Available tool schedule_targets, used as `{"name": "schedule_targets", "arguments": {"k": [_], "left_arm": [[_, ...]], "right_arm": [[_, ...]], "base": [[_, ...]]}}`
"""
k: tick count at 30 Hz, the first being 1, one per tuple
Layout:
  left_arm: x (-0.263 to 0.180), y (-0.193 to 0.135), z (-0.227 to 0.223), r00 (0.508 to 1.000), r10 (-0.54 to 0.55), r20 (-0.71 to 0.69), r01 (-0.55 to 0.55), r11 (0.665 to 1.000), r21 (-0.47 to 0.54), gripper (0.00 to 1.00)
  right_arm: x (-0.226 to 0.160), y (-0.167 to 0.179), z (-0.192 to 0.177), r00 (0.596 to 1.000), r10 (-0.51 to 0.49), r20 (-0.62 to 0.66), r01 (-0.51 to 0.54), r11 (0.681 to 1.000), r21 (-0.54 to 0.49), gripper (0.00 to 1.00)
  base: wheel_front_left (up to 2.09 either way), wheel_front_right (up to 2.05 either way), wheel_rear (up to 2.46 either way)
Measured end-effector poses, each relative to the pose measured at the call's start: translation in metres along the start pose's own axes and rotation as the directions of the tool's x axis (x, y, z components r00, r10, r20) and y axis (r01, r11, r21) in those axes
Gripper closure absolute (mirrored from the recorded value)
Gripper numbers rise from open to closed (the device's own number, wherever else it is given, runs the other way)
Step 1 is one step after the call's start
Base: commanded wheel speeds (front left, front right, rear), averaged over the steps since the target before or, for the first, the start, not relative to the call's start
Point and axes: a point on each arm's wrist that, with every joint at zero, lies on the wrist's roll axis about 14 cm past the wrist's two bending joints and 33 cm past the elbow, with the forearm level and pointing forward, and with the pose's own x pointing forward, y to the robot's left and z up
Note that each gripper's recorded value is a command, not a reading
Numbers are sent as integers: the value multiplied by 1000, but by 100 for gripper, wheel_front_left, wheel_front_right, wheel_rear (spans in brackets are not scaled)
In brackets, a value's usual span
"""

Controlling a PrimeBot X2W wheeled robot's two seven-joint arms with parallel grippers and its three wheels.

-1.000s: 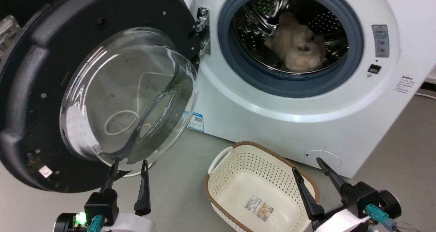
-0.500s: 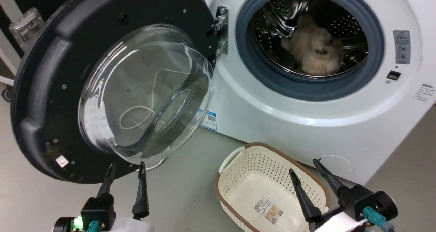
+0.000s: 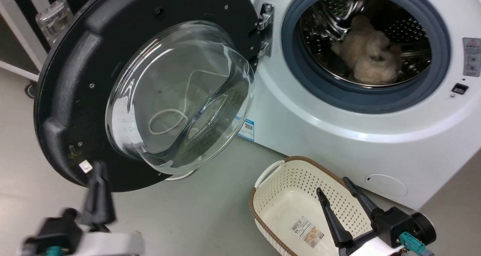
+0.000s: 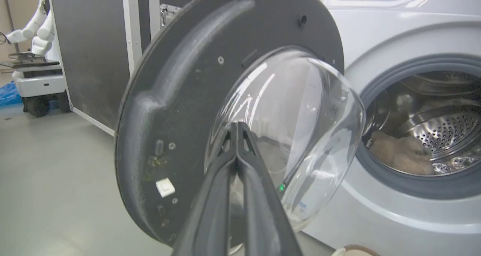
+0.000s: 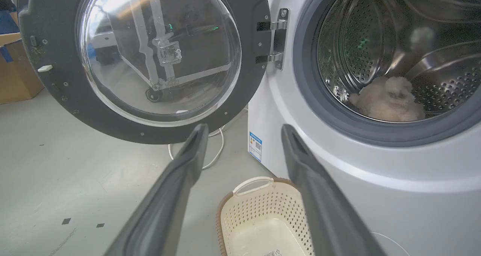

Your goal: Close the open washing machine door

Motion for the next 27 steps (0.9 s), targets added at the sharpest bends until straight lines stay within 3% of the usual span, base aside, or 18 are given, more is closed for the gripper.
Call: {"name": "schedule_targets", "arguments": {"k": [6, 11, 14, 19, 20, 24, 27], "left_arm": [[20, 37, 55, 978, 98, 183, -90, 995, -54, 100], [42, 94, 70, 951, 250, 181, -204, 949, -240, 100], [64, 130, 69, 943, 318, 96, -267, 897, -351, 100], [86, 166, 45, 932, 345, -111, -354, 804, -478, 100], [89, 168, 40, 930, 337, -145, -363, 790, -494, 100], [100, 168, 17, 913, 291, -286, -407, 679, -610, 100], [106, 158, 0, 905, 222, -362, -418, 614, -669, 100]], "right_arm": [[2, 3, -10, 1000, 23, -19, -22, 1000, 9, 0], [3, 4, -16, 999, 27, -24, -26, 999, 26, 0], [3, -3, -18, 1000, -16, -14, 18, 987, 158, 0], [2, -8, -24, 1000, -15, -24, 19, 984, 177, 0], [2, -9, -25, 1000, -14, -24, 18, 985, 173, 0], [1, -10, -28, 1000, -3, -28, 7, 987, 163, 0], [1, -7, -30, 1000, 8, -28, -3, 987, 163, 0]], "base": [[0, 0, 0], [0, 0, 0], [0, 0, 0], [0, 0, 0], [0, 0, 0], [0, 0, 0], [0, 0, 0]]}}
